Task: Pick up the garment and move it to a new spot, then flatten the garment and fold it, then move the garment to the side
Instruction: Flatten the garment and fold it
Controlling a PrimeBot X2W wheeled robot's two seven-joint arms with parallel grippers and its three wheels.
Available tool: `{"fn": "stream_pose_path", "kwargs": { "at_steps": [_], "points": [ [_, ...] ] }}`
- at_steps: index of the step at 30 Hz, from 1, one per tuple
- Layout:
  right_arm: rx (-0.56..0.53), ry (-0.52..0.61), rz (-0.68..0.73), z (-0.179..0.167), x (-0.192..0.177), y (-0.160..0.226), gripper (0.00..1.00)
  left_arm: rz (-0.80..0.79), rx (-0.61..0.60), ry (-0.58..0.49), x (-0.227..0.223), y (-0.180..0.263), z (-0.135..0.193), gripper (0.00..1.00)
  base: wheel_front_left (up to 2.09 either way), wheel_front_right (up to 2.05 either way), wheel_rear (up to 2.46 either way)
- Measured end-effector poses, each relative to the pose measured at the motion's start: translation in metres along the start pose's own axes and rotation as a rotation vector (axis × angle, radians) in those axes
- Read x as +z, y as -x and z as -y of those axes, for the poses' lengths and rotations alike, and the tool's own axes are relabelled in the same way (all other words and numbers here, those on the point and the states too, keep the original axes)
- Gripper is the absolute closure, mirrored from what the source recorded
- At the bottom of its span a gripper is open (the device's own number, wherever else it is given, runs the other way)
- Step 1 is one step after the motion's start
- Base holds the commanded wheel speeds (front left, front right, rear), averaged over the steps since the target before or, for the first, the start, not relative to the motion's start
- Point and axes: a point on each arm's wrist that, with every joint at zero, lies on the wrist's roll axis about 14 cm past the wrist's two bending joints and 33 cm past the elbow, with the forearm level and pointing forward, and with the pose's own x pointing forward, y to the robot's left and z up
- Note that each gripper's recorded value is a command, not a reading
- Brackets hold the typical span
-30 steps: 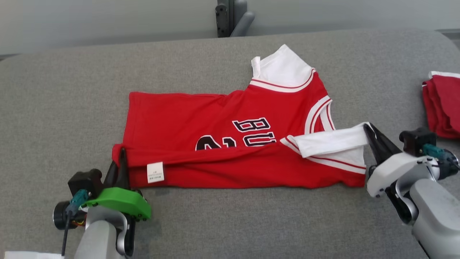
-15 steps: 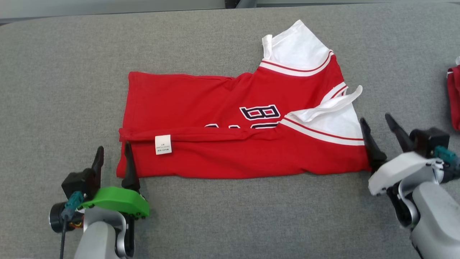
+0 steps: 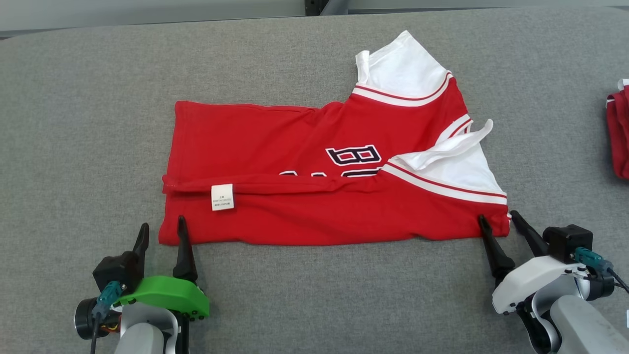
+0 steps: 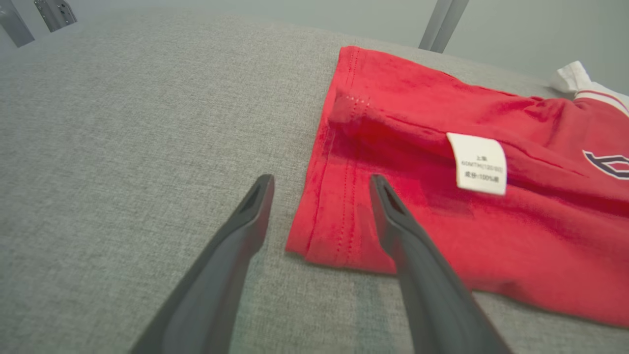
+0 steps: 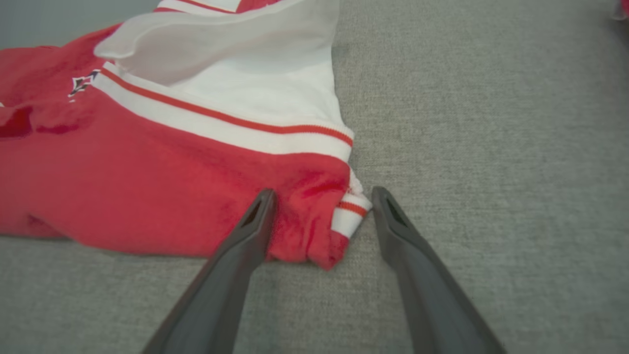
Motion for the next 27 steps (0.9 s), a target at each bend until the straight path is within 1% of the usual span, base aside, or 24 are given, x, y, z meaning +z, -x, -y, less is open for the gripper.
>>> {"fn": "stream_pose_path", "kwargs": {
  "at_steps": [2, 3, 4, 5, 7, 11, 15, 18, 19, 20, 21, 27],
  "points": [
    [0.002, 0.000, -0.005, -0.001, -0.002, 0.000, 0.00, -0.002, 0.002, 0.000, -0.001, 0.000, -0.001, 0.00, 0.00, 0.00, 0.00],
    [0.002, -0.001, -0.008, -0.001, -0.003, -0.001, 0.24, -0.004, 0.002, -0.001, -0.001, 0.001, -0.001, 0.00, 0.00, 0.00, 0.00],
    [0.004, 0.000, -0.012, -0.002, -0.004, -0.001, 0.67, -0.011, 0.001, -0.003, -0.003, 0.001, -0.001, 0.00, 0.00, 0.00, 0.00],
    [0.006, 0.001, -0.013, -0.003, -0.004, -0.001, 1.00, -0.022, -0.001, -0.004, -0.006, 0.001, -0.001, 0.00, 0.00, 0.00, 0.00],
    [0.017, 0.005, -0.013, -0.006, -0.004, -0.003, 1.00, -0.046, -0.003, -0.016, -0.013, 0.001, -0.001, 0.00, 0.00, 0.00, 0.00],
    [0.035, 0.007, -0.003, -0.011, 0.000, -0.008, 1.00, -0.046, 0.000, -0.013, -0.011, -0.010, -0.003, 0.00, 0.00, 0.00, 0.00],
    [0.041, 0.005, 0.001, -0.012, 0.002, -0.011, 1.00, -0.110, 0.017, -0.019, -0.029, -0.014, -0.009, 0.00, 0.00, 0.00, 0.00],
    [0.038, 0.002, 0.001, -0.010, 0.001, -0.010, 1.00, -0.132, -0.004, -0.005, -0.035, -0.018, -0.003, 0.00, 0.00, 0.00, 0.00],
    [0.038, 0.002, 0.001, -0.010, 0.002, -0.010, 1.00, -0.137, -0.012, 0.004, -0.036, -0.019, -0.001, 0.02, 0.00, 0.00, 0.00],
    [0.035, -0.002, 0.004, -0.010, 0.002, -0.010, 1.00, -0.141, -0.017, 0.014, -0.037, -0.019, -0.001, 0.78, 0.00, 0.00, 0.00],
    [0.034, -0.006, 0.007, -0.010, 0.003, -0.010, 1.00, -0.143, -0.028, 0.025, -0.038, -0.019, 0.001, 1.00, 0.00, 0.00, 0.00],
    [0.018, -0.037, 0.052, -0.010, 0.016, -0.007, 1.00, -0.122, -0.089, 0.052, -0.028, -0.017, 0.018, 1.00, 0.00, 0.00, 0.00]
  ]
}}
